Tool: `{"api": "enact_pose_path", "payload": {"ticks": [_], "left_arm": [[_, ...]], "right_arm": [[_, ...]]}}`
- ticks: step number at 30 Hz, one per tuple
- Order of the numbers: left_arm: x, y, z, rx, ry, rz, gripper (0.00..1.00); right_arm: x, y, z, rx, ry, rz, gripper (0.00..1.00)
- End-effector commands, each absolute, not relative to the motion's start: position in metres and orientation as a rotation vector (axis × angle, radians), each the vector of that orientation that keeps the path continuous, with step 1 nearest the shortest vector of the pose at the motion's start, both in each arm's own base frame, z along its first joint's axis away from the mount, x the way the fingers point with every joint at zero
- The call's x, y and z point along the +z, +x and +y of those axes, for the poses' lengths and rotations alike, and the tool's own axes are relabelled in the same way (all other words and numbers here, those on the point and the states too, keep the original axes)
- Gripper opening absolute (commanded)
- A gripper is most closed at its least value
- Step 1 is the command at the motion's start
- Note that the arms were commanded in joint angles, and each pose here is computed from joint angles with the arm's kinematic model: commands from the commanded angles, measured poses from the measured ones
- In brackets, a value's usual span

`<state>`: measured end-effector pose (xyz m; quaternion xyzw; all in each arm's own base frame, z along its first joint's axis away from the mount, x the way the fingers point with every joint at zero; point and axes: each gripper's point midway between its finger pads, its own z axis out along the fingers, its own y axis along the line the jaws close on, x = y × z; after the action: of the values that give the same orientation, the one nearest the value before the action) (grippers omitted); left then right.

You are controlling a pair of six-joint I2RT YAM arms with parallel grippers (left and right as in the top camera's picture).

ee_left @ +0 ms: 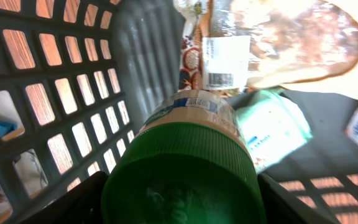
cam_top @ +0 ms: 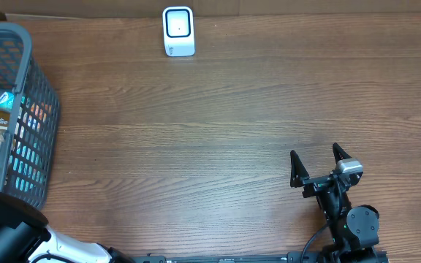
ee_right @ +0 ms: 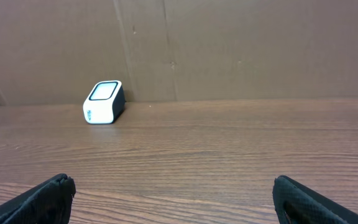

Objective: Scan the item barcode
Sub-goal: 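Grasp the green-capped jar in the basket with the left gripper, then lift the jar out and carry it toward the white scanner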

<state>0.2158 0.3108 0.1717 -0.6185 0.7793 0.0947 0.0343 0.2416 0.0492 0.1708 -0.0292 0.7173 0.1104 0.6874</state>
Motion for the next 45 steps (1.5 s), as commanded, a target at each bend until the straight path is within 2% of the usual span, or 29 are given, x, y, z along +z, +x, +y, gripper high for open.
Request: {"api": "enact_pose_path", "payload": {"ticks": [1, 7, 13, 16, 20, 24, 32, 45], "left_arm": [[0.186, 0.231, 0.305, 0.203, -1.831, 2.396, 0.41], [0.221, 0.256, 0.306, 0.086, -1.713, 2.325, 0.42], [0.306, 0.299, 0.287, -0.091, -1.472, 2.175, 0.42], [0.349, 0.319, 0.262, -0.172, -1.317, 2.124, 0.35], [0.397, 0.339, 0.208, -0.237, -1.088, 2.111, 0.36], [0.422, 0.355, 0.143, -0.29, -0.86, 2.153, 0.37], [0.407, 0.368, 0.036, -0.295, -0.564, 2.351, 0.37], [0.324, 0.365, -0.06, -0.138, -0.263, 2.701, 0.37]], "right_arm": [[0.17, 0.241, 0.05, 0.247, -0.072, 1.597, 1.0], [0.17, 0.241, 0.05, 0.247, -0.072, 1.597, 1.0], [0.17, 0.241, 0.05, 0.247, -0.072, 1.597, 1.0], [0.17, 0.241, 0.05, 0.247, -0.072, 1.597, 1.0], [0.17, 0.241, 0.05, 0.247, -0.072, 1.597, 1.0], [0.17, 0.241, 0.05, 0.247, -0.072, 1.597, 1.0], [0.17, 0.241, 0.05, 0.247, -0.072, 1.597, 1.0], [0.17, 0.241, 0.05, 0.247, -0.072, 1.597, 1.0]]}}
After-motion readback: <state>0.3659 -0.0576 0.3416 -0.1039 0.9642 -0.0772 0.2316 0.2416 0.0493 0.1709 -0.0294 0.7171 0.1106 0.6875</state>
